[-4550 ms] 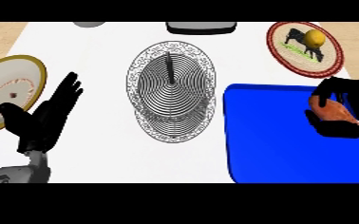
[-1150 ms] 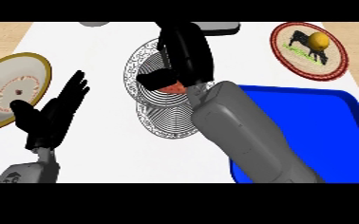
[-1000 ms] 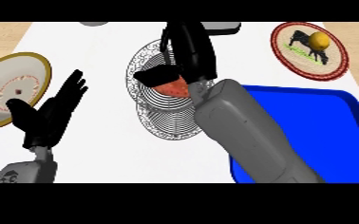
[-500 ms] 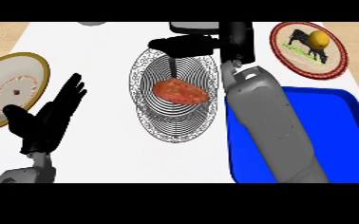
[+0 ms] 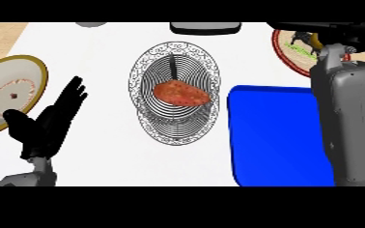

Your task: Pick the sweet potato from the tray and place it in the tiered basket

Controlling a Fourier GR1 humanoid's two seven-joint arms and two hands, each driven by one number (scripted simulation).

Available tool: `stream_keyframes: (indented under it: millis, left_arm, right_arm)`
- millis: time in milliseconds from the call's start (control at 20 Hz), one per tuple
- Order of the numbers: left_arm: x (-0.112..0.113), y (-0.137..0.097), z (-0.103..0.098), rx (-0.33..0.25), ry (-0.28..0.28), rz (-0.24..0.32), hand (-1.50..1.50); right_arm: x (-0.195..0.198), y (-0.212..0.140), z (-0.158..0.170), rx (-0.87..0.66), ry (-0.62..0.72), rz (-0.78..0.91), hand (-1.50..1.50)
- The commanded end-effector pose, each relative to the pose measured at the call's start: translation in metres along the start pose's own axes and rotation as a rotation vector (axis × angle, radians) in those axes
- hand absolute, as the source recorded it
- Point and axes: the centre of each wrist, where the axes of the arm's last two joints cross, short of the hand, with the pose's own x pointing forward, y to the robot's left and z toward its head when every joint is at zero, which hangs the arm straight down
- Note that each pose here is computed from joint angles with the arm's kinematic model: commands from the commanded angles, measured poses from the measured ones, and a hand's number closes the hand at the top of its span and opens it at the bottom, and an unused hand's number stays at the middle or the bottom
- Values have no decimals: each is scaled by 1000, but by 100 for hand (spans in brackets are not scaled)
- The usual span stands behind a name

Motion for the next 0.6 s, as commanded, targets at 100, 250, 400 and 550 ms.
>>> stream_keyframes:
  millis: [100,250,400,550]
  left_arm:
    - [7,16,4,12,1,13,0]
    - [15,-4,8,-7,8,6,0]
    - [14,-20,-8,1,-6,15,0]
    - [12,-7,9,-10,13,10,0]
  right_arm:
    - [9,-94,-20,-68,-10,8,-150]
    - [7,-138,-17,-82,-15,12,-150]
    - [-5,-176,-11,-47,-15,7,-150]
    - [-7,-186,-30,-51,-16,34,-150]
